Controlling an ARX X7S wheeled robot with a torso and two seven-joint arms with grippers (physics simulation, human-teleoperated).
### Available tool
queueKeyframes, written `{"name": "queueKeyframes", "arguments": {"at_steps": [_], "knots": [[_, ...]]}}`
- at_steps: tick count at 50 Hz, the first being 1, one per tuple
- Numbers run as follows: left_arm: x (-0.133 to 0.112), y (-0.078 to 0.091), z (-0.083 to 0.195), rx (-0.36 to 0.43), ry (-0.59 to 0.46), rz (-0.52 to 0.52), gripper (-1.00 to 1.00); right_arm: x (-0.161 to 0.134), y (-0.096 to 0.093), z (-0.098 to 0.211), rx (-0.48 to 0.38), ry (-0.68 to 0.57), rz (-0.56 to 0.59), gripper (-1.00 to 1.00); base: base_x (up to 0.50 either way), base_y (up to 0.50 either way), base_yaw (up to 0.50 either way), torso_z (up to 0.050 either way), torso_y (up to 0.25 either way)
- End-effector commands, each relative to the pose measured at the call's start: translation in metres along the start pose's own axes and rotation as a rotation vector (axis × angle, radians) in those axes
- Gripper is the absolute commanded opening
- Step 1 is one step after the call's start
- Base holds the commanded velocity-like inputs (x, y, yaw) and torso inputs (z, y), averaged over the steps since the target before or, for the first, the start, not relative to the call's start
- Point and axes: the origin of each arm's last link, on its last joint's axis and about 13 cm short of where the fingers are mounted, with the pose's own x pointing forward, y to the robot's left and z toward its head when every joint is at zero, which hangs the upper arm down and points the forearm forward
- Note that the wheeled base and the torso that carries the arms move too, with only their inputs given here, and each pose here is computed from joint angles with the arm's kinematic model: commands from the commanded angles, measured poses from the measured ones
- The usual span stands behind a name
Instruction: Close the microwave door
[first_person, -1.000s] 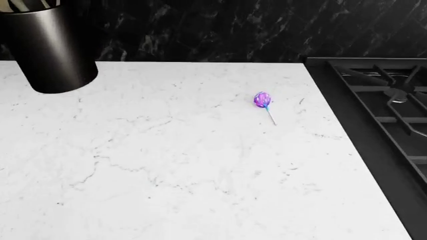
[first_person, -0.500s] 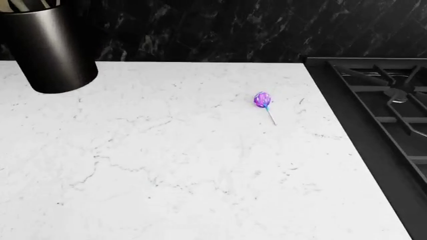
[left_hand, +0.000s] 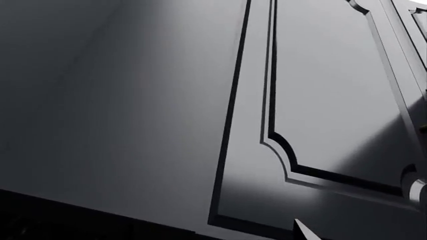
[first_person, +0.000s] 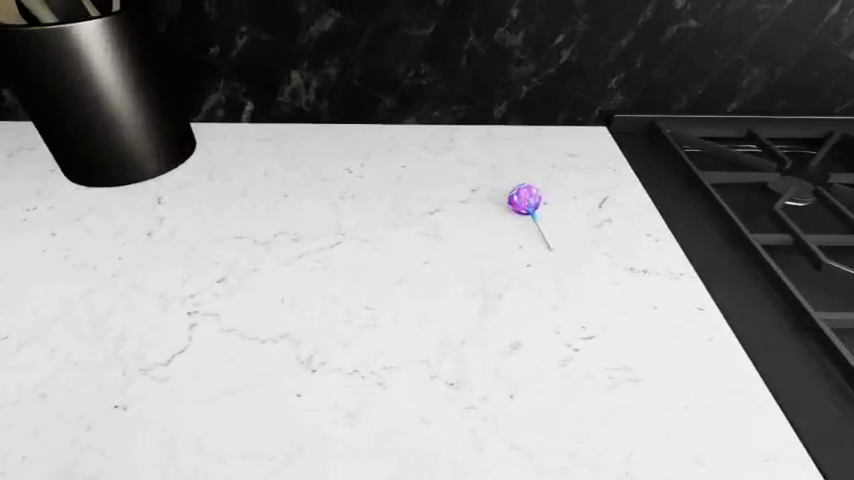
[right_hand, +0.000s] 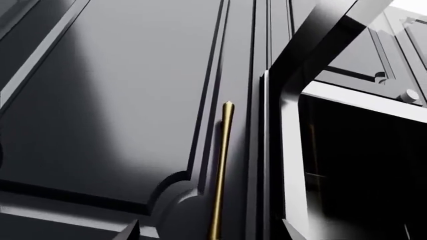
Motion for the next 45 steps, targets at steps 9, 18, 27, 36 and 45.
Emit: {"name": "queueKeyframes", "arguments": {"at_steps": [9, 18, 27, 36, 45], "knots": [[-0.001, -0.001, 0.000, 0.000, 0.000, -0.002, 1.00, 0.017, -0.012, -0.002, -0.027, 0.013, -0.041, 1.00, 0.00, 0.00, 0.00, 0.000, 0.000], [-0.001, -0.001, 0.000, 0.001, 0.001, -0.005, 1.00, 0.019, -0.020, -0.004, -0.038, 0.024, -0.063, 1.00, 0.00, 0.00, 0.00, 0.000, 0.000], [-0.001, -0.001, -0.001, 0.003, 0.003, -0.006, 1.00, 0.021, -0.026, -0.005, -0.046, 0.032, -0.074, 1.00, 0.00, 0.00, 0.00, 0.000, 0.000], [-0.001, -0.001, -0.001, 0.002, 0.004, -0.006, 1.00, 0.025, -0.029, -0.010, -0.054, 0.044, -0.081, 1.00, 0.00, 0.00, 0.00, 0.000, 0.000], [-0.001, -0.001, -0.001, 0.001, 0.005, -0.006, 1.00, 0.029, -0.032, -0.015, -0.064, 0.057, -0.090, 1.00, 0.00, 0.00, 0.00, 0.000, 0.000]]}}
